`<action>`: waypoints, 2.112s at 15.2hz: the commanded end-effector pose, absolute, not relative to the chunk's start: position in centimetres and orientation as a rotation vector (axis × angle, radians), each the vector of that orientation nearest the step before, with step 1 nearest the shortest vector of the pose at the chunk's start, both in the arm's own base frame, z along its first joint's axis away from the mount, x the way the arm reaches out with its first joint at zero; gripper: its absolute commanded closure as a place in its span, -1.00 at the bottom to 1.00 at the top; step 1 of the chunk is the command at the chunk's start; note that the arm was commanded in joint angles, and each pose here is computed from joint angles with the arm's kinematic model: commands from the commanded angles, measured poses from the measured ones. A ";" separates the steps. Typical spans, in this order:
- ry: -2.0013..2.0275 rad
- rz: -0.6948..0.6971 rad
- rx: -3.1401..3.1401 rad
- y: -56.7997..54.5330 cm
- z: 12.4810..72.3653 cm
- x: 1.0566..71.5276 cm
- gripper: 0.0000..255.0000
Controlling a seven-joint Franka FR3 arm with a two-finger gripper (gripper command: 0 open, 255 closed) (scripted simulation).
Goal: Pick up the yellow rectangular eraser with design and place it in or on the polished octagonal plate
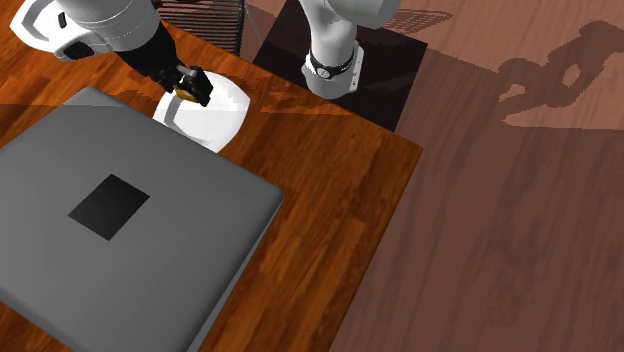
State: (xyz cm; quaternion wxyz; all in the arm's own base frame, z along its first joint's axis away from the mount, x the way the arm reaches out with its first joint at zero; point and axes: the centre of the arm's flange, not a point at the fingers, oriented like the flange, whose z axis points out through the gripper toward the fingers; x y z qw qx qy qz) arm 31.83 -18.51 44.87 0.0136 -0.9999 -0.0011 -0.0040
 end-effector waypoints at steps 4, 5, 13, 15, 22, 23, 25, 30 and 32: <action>-0.004 -0.013 -3.115 -18.6 42.3 31.8 1.00; -0.004 -0.013 -3.115 -18.6 41.8 31.8 1.00; -0.004 -0.013 -3.115 -18.6 39.0 31.8 1.00; -0.004 -0.013 -3.115 -18.6 39.0 31.8 1.00; -0.004 -0.013 -3.115 -18.6 39.0 31.8 -1.00; -0.004 -0.013 -3.115 -18.6 39.0 31.8 -1.00; -0.004 -0.013 -3.115 -18.7 40.3 31.8 -1.00; -0.004 -0.013 -3.115 -18.8 44.0 31.8 -1.00; -0.004 -0.013 -3.115 -18.8 44.0 31.8 -1.00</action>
